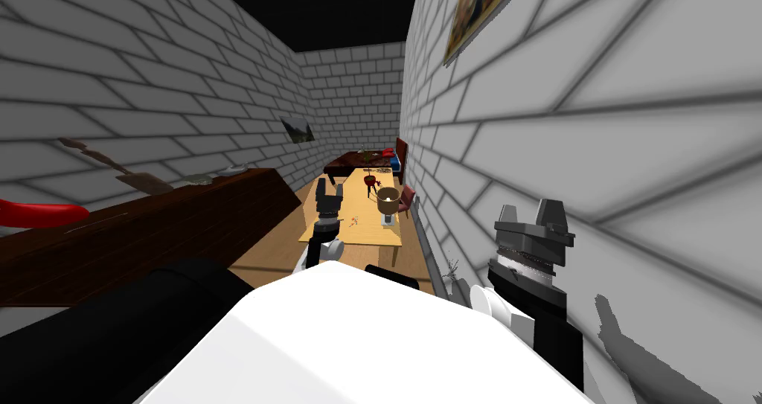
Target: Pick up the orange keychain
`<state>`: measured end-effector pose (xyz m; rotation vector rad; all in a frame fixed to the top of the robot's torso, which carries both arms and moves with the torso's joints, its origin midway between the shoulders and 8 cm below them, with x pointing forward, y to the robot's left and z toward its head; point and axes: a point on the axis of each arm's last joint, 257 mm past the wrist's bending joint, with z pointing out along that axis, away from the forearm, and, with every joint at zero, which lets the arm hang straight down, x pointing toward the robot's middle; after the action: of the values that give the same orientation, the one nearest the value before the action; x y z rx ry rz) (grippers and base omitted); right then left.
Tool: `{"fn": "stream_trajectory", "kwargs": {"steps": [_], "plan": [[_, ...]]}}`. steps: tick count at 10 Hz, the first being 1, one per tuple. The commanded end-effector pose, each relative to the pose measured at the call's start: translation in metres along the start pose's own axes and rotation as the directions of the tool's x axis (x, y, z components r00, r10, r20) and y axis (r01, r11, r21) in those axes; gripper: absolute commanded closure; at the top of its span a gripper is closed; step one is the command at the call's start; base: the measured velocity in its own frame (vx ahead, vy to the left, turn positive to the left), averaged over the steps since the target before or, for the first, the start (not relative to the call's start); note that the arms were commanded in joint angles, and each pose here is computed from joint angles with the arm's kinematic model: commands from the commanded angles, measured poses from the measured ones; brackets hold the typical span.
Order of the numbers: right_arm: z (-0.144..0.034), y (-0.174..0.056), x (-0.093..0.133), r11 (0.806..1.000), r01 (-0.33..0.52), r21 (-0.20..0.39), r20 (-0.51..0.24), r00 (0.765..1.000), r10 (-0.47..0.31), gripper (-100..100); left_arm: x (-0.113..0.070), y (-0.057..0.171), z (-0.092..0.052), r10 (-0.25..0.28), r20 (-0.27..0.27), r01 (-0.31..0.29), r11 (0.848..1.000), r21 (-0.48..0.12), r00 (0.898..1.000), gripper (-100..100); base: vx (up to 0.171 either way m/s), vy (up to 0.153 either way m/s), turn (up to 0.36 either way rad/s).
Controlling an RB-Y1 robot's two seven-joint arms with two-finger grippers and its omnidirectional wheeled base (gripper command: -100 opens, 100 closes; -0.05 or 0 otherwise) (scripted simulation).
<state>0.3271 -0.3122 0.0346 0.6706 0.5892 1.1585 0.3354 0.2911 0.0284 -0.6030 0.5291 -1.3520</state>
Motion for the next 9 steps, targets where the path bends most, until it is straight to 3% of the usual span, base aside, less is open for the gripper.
{"fn": "stream_trajectory", "kwargs": {"steps": [1, 4, 6, 7, 8, 9], "plan": [[0.000, 0.000, 0.000, 1.000, 0.000, 0.000, 0.000, 1.000, 0.000, 0, 0.007, 0.015, -0.001, 0.032, -0.046, -0.033, 0.999, -0.026, 0.998, -100, -0.013, 0.010, -0.099], [0.000, 0.000, 0.000, 1.000, 0.000, 0.000, 0.000, 1.000, 0.000, 0, 0.019, 0.048, -0.005, 0.101, -0.132, -0.111, 0.991, -0.074, 0.986, -100, -0.029, 0.032, -0.109], [0.000, 0.000, 0.000, 1.000, 0.000, 0.000, 0.000, 1.000, 0.000, 0, 0.027, 0.076, -0.010, 0.162, -0.203, -0.186, 0.977, -0.105, 0.966, -100, -0.037, 0.039, -0.152], [0.000, 0.000, 0.000, 1.000, 0.000, 0.000, 0.000, 1.000, 0.000, 0, 0.026, 0.080, -0.012, 0.162, -0.204, -0.187, 0.976, -0.114, 0.966, -100, -0.028, 0.029, -0.044], [0.000, 0.000, 0.000, 1.000, 0.000, 0.000, 0.000, 1.000, 0.000, 0, 0.030, 0.092, -0.013, 0.195, -0.242, -0.229, 0.966, -0.121, 0.951, -100, -0.027, 0.018, -0.089], [0.000, 0.000, 0.000, 1.000, 0.000, 0.000, 0.000, 1.000, 0.000, 0, 0.029, 0.097, -0.015, 0.194, -0.243, -0.231, 0.964, -0.132, 0.950, -100, -0.019, 0.015, -0.061]]}}
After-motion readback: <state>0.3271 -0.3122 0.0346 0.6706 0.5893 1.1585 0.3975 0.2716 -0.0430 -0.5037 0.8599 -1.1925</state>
